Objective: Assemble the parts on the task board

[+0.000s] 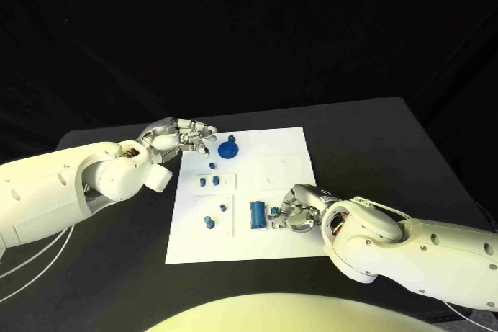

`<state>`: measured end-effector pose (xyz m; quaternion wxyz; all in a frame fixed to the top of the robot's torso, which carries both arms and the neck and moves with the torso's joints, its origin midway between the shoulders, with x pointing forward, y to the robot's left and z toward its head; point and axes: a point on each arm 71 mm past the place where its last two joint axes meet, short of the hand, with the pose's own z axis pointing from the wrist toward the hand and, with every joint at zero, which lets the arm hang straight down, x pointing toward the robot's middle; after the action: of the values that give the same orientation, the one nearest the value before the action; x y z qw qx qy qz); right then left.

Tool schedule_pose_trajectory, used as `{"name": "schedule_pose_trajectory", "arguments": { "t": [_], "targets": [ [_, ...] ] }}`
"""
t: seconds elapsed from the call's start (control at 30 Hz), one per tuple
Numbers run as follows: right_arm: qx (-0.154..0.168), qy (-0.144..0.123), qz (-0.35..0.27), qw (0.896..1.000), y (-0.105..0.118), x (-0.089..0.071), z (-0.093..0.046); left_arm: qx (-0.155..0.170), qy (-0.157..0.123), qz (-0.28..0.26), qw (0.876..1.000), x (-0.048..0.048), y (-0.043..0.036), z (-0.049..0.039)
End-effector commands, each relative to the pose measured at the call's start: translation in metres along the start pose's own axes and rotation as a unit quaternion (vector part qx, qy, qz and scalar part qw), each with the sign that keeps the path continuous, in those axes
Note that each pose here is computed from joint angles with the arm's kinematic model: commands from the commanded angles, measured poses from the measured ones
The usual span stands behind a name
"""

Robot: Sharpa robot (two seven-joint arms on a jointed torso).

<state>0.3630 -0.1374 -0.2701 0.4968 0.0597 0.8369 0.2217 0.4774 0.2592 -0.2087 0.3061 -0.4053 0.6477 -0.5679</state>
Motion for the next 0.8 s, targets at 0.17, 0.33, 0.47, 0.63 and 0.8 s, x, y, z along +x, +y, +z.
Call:
{"name": "schedule_pose_trajectory", "arguments": {
  "t": [0.17,0.33,0.47,0.63,0.8],
  "targets": [
    [-0.006,0.003,0.000,1.000,0.0010,0.0012,-0.0023,-0.002,0.012,0.000,1.000,0.0013,0.0002,0.0006],
    [-0.004,0.003,-0.004,1.000,-0.0016,0.0002,-0.0028,-0.003,0.011,0.001,1.000,0.0005,0.0007,0.0003],
    [-0.005,0.001,-0.005,1.000,-0.0017,-0.0002,-0.0034,-0.004,0.012,0.001,1.000,0.0005,0.0010,0.0004],
    [-0.007,0.001,-0.002,1.000,-0.0012,-0.0005,-0.0043,-0.005,0.011,0.001,1.000,0.0001,0.0013,0.0006],
    [-0.007,-0.002,0.000,1.000,-0.0011,-0.0013,-0.0046,-0.005,0.010,0.002,1.000,-0.0004,0.0015,0.0006]
  ]
}}
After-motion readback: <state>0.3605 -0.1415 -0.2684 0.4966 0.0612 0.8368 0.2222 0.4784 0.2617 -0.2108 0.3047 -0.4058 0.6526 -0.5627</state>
